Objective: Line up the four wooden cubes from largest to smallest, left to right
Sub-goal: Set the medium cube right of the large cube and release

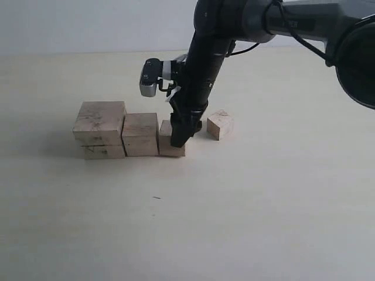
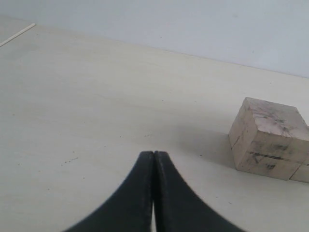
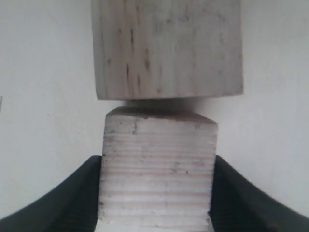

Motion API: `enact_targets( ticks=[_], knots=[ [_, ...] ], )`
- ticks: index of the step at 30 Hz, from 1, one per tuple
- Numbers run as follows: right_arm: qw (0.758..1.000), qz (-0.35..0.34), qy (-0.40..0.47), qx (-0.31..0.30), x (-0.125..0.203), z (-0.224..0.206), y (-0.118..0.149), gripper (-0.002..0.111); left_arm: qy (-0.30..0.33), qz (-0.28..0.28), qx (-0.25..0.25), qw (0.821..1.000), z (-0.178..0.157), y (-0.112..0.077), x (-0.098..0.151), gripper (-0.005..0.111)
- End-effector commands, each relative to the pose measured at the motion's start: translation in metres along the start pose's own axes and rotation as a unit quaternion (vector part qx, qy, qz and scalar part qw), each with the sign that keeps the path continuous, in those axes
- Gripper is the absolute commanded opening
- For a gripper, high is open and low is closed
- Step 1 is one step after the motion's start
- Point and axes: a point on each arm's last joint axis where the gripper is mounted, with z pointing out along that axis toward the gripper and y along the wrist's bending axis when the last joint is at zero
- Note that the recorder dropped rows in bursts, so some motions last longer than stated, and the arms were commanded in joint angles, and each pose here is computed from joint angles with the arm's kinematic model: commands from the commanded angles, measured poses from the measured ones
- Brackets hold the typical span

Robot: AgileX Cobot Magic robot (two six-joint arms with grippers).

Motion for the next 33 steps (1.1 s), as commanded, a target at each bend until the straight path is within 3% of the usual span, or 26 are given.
enact_targets(
  ticks=[1, 33],
  knots=[
    [1.0, -0.012, -0.011, -0.001, 0.001, 0.011, -0.004, 0.0, -0.005, -0.001, 0.003, 1.0, 0.0, 0.0, -0.001, 0.0],
    [0.999, -0.018, -0.022, 0.015, 0.002, 0.028, -0.012, 0.0, -0.005, -0.001, 0.003, 1.0, 0.0, 0.0, -0.001, 0.0]
  ],
)
